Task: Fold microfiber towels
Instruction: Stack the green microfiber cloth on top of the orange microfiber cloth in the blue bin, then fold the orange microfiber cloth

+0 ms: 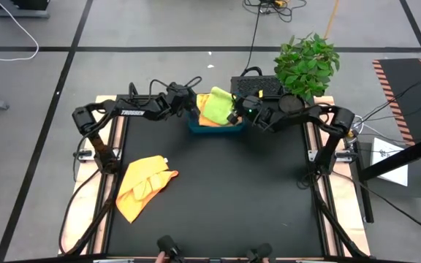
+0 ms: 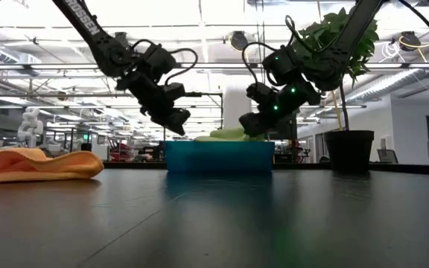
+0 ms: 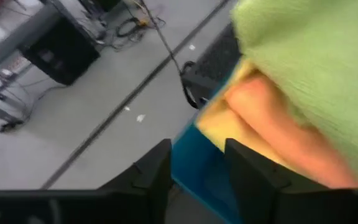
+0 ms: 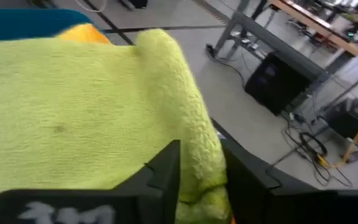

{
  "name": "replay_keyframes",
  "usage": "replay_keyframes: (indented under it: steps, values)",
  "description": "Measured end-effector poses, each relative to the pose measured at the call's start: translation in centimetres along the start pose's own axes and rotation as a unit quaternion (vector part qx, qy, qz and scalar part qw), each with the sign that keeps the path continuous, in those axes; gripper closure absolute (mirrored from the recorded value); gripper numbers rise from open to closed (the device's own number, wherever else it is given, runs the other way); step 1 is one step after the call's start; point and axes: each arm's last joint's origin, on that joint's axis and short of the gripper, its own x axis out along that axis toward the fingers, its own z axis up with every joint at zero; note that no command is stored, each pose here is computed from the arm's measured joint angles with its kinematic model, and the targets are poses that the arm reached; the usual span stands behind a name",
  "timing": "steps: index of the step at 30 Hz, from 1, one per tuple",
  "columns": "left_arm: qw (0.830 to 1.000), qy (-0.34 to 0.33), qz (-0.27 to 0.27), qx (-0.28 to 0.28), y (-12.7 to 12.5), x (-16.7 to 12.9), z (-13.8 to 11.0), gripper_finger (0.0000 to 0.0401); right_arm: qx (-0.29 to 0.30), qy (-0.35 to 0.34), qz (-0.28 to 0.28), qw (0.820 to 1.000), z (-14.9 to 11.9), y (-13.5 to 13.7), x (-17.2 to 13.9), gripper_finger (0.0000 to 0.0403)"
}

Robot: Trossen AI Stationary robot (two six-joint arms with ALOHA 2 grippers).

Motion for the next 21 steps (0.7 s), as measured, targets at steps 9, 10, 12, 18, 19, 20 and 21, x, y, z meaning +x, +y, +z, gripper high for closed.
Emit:
replay_keyframes:
  steps: [9,10,12,18,19,20,21]
  values:
    - [0.999,-0.003,-0.032,0.030,-0.3,-3.4,1.5,0.0202,0.010,-0.049,0.020,0.999,3.0,0.0,-2.8,0.0217]
    - [0.999,-0.006,-0.041,0.034,-0.3,-4.2,1.9,0.0202,0.010,-0.056,0.025,0.998,3.6,0.0,-3.6,0.0211]
    - [0.997,-0.019,-0.059,0.039,-0.1,-6.4,2.7,0.0203,0.015,-0.082,0.035,0.996,5.1,-0.1,-5.3,0.0203]
    - [0.989,-0.051,-0.142,0.012,0.2,-14.2,4.1,0.0229,0.031,-0.135,0.110,0.984,8.1,0.7,-11.3,0.0200]
    - [0.985,-0.058,-0.165,0.003,-0.1,-15.4,4.0,0.0236,0.037,-0.141,0.138,0.980,8.4,1.0,-12.3,0.0202]
    - [0.980,-0.070,-0.188,0.002,-0.4,-16.5,3.9,0.0243,0.042,-0.147,0.169,0.974,8.6,1.4,-13.2,0.0204]
    - [0.974,-0.086,-0.208,0.007,-0.8,-17.5,3.9,0.0250,0.044,-0.149,0.201,0.967,8.7,2.0,-14.0,0.0206]
